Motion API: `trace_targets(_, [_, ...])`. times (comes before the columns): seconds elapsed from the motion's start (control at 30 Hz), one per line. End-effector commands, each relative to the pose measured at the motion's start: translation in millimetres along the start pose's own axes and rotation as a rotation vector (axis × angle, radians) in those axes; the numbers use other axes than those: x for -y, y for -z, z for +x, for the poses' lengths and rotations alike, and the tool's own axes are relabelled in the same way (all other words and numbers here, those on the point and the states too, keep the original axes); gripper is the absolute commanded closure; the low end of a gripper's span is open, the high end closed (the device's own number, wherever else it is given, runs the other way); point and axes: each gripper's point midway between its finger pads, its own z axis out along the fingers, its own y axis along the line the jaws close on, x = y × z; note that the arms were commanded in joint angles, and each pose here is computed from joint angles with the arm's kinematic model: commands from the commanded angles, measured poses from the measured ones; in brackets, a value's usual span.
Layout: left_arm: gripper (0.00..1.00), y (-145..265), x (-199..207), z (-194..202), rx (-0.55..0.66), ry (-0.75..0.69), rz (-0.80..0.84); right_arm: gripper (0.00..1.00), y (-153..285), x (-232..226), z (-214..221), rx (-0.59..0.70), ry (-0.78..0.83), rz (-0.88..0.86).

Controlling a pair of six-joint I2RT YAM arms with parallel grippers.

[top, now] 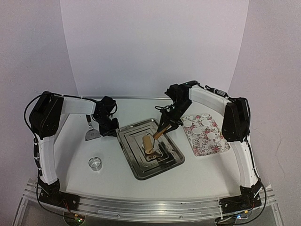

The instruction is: Roll out the dumpling wrappers from the dough

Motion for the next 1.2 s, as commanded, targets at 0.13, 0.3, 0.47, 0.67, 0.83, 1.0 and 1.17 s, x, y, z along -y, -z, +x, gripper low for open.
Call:
trace_targets(0.13, [1.00,-34.7,-38.0,21.5,-0.085,-0.008,-0.131,1.00,-68.6,118.8,22.1,-0.141,-0.158,0.458])
trace_targets(0.3, [1.00,-35.1,-38.1,22.2,-0.087,-0.009,-0.130,1.00,-80.5,121.3,23.5,-0.161,-0.141,0.474])
trace_targets(0.47, [1.00,-37.0,-37.3,22.6,-0.092,-0.011,-0.125,1.00,-88.9,127.6,27.0,-0.178,-0.137,0.501])
trace_targets(0.67, [1.00,-35.0,-35.9,21.4,-0.089,-0.015,-0.123,1.00,-98.3,127.5,22.4,-0.181,-0.122,0.503])
trace_targets(0.83, [1.00,-34.1,-36.9,21.7,-0.088,-0.012,-0.128,1.00,-106.5,131.3,20.2,-0.190,-0.117,0.511])
trace_targets(1.0, [1.00,-35.6,-34.9,20.1,-0.086,-0.004,-0.122,1.00,-109.2,134.7,18.0,-0.189,-0.100,0.525])
trace_targets(1.17, [1.00,-37.0,-31.7,18.6,-0.086,0.004,-0.115,1.00,-112.1,138.0,14.7,-0.189,-0.083,0.540])
